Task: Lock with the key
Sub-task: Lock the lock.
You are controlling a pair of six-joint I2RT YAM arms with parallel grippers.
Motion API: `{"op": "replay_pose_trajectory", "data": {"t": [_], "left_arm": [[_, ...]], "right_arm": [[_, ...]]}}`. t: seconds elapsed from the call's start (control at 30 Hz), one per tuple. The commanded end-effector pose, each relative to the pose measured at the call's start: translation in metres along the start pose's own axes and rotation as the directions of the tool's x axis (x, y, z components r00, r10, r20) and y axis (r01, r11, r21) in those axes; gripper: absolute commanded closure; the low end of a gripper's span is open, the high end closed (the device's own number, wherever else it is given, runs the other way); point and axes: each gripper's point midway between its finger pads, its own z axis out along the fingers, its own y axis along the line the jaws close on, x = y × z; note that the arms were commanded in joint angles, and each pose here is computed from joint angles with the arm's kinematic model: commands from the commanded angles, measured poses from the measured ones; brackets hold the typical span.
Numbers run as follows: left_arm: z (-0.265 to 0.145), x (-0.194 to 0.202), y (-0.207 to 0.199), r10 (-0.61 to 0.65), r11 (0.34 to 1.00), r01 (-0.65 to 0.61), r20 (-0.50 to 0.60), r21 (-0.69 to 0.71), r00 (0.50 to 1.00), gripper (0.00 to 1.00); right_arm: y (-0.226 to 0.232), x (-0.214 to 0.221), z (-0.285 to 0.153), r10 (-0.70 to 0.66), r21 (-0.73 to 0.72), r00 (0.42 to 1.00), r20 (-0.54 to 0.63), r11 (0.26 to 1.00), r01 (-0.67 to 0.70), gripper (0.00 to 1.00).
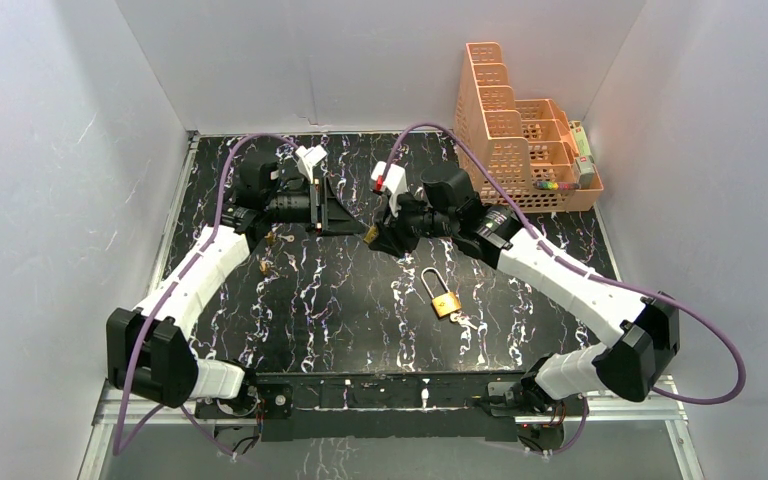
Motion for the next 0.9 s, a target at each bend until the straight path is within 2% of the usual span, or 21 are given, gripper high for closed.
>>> {"op": "replay_pose_trajectory", "data": {"t": [0.0, 0.03, 0.07, 0.17, 0.23, 0.27, 0.37, 0.4, 0.47, 0.53, 0.63, 0.7, 0.77, 0.87], "left_arm": [[0.001, 0.0, -0.011, 0.022, 0.999, -0.022, -0.005, 0.043, 1.0, 0.74], [0.0, -0.001, -0.013, 0.029, 0.999, -0.029, 0.0, 0.046, 1.0, 0.89], [0.0, -0.001, -0.013, 0.032, 0.998, -0.032, 0.002, 0.047, 0.999, 1.0], [-0.002, -0.002, -0.02, 0.077, 0.994, -0.078, 0.017, 0.075, 0.997, 1.0], [-0.003, -0.003, -0.026, 0.109, 0.989, -0.112, 0.043, 0.098, 0.993, 1.0], [-0.005, -0.006, -0.031, 0.134, 0.984, -0.14, 0.063, 0.109, 0.989, 1.0], [-0.011, -0.017, -0.042, 0.232, 0.965, -0.245, 0.131, 0.092, 0.964, 1.0], [-0.014, -0.024, -0.046, 0.27, 0.956, -0.284, 0.159, 0.075, 0.95, 1.0], [-0.019, -0.036, -0.053, 0.342, 0.932, -0.36, 0.215, 0.047, 0.915, 1.0], [-0.023, -0.046, -0.065, 0.41, 0.898, -0.437, 0.273, 0.045, 0.871, 1.0], [-0.031, -0.051, -0.089, 0.498, 0.819, -0.568, 0.39, 0.083, 0.774, 1.0], [-0.04, -0.05, -0.104, 0.557, 0.74, -0.668, 0.48, 0.084, 0.678, 1.0], [-0.047, -0.05, -0.112, 0.594, 0.687, -0.725, 0.531, 0.057, 0.604, 1.0], [-0.05, -0.051, -0.121, 0.624, 0.638, -0.769, 0.555, 0.045, 0.551, 1.0]], "right_arm": [[-0.003, -0.046, -0.007, -0.066, 0.009, 0.99, 0.126, 0.998, 0.065, 0.66], [-0.003, -0.047, -0.007, -0.069, 0.008, 0.989, 0.127, 0.998, 0.069, 0.66], [-0.003, -0.048, -0.007, -0.07, 0.007, 0.989, 0.128, 0.998, 0.069, 0.66], [-0.003, -0.049, -0.008, -0.07, 0.002, 0.989, 0.129, 0.998, 0.07, 0.66], [-0.004, -0.051, -0.01, -0.07, 0.007, 0.989, 0.129, 0.998, 0.07, 0.59], [-0.007, -0.053, -0.013, -0.071, 0.02, 0.989, 0.131, 0.997, 0.069, 0.48], [-0.026, -0.071, -0.041, -0.084, 0.12, 0.976, 0.199, 0.991, 0.061, 0.04], [-0.03, -0.076, -0.054, -0.077, 0.138, 0.965, 0.249, 0.989, 0.043, 0.02], [-0.027, -0.095, -0.088, -0.085, 0.129, 0.915, 0.394, 0.991, 0.037, 0.01], [-0.023, -0.104, -0.106, -0.058, 0.071, 0.873, 0.484, 0.997, 0.027, 0.01], [-0.01, -0.1, -0.113, 0.032, -0.126, 0.863, 0.504, 0.991, 0.036, 0.02], [0.002, -0.099, -0.118, 0.056, -0.247, 0.847, 0.528, 0.965, 0.09, 0.02], [0.006, -0.101, -0.118, 0.045, -0.289, 0.837, 0.545, 0.947, 0.138, 0.05], [-0.004, -0.105, -0.11, 0.036, -0.281, 0.835, 0.549, 0.949, 0.144, 0.1]]}}
